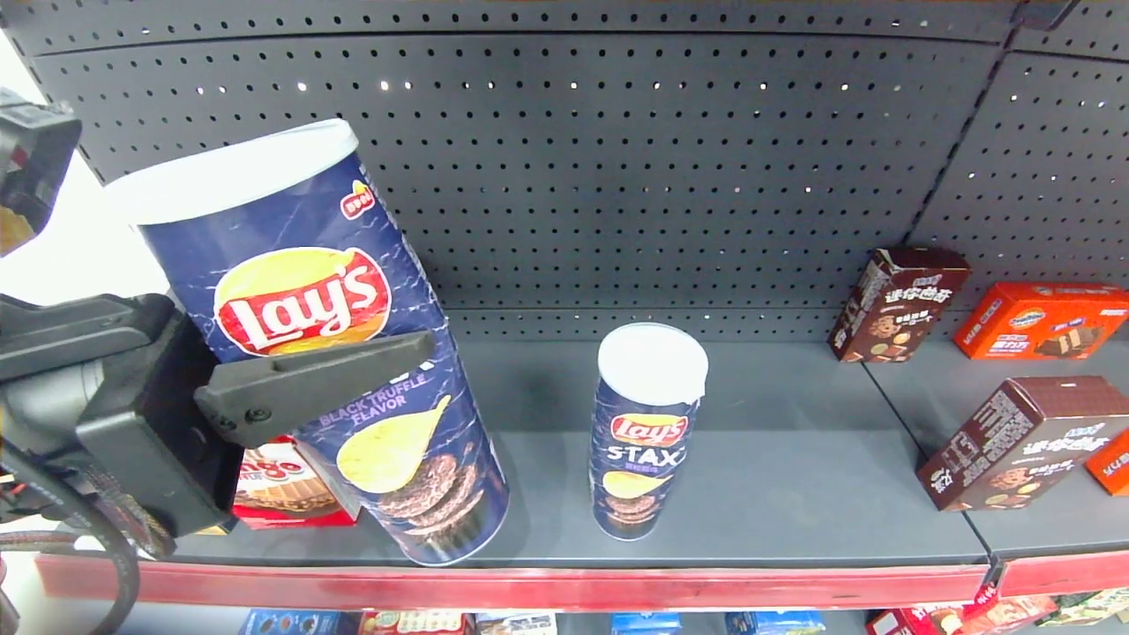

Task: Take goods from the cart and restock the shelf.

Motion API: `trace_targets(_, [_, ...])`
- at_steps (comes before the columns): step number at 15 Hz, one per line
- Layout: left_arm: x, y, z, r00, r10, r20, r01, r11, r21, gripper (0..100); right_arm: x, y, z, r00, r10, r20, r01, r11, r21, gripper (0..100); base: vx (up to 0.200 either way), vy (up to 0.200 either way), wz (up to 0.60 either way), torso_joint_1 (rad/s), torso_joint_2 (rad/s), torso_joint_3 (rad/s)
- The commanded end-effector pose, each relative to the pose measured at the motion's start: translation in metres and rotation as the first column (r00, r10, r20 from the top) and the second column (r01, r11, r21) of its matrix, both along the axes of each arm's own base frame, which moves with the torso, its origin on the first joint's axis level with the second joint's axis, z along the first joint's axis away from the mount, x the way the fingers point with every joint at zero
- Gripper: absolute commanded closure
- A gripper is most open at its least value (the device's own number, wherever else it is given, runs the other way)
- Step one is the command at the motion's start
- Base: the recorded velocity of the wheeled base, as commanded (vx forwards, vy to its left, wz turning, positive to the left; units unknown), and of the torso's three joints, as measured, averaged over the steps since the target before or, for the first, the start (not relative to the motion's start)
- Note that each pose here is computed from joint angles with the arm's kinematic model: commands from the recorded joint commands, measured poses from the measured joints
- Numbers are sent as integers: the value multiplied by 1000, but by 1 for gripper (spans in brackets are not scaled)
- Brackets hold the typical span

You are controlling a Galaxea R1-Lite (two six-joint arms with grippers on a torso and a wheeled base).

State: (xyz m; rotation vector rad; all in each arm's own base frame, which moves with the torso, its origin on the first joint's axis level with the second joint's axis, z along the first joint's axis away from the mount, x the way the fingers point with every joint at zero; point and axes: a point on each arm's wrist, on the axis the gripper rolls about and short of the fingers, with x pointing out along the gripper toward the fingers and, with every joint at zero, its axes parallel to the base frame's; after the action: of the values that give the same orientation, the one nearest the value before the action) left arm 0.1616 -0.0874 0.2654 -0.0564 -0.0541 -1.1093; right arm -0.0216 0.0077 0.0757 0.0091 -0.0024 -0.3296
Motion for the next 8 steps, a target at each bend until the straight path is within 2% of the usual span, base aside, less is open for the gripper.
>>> trace_targets(1, [2,0,1,1000,3,-11,-3,1000,-8,100,0,0,0,1000,20,-1,-20,1000,0,0,0,0,0,0,0,0])
trace_targets(2, [2,3,2,999,10,-40,-11,999,-31,100,0,0,0,1000,18,1,-18,1000,0,0,0,0,0,0,0,0])
trace_targets(3, [4,6,3,999,19,-41,-20,999,-33,100,0,0,0,1000,17,1,-17,1000,0,0,0,0,0,0,0,0])
trace_targets(6, [11,14,-1,998,12,-55,-13,1000,-18,100,0,0,0,1000,17,1,-17,1000,0,0,0,0,0,0,0,0])
trace_targets(8, [14,14,2,999,18,-45,-19,1000,-21,100,0,0,0,1000,17,1,-17,1000,0,0,0,0,0,0,0,0])
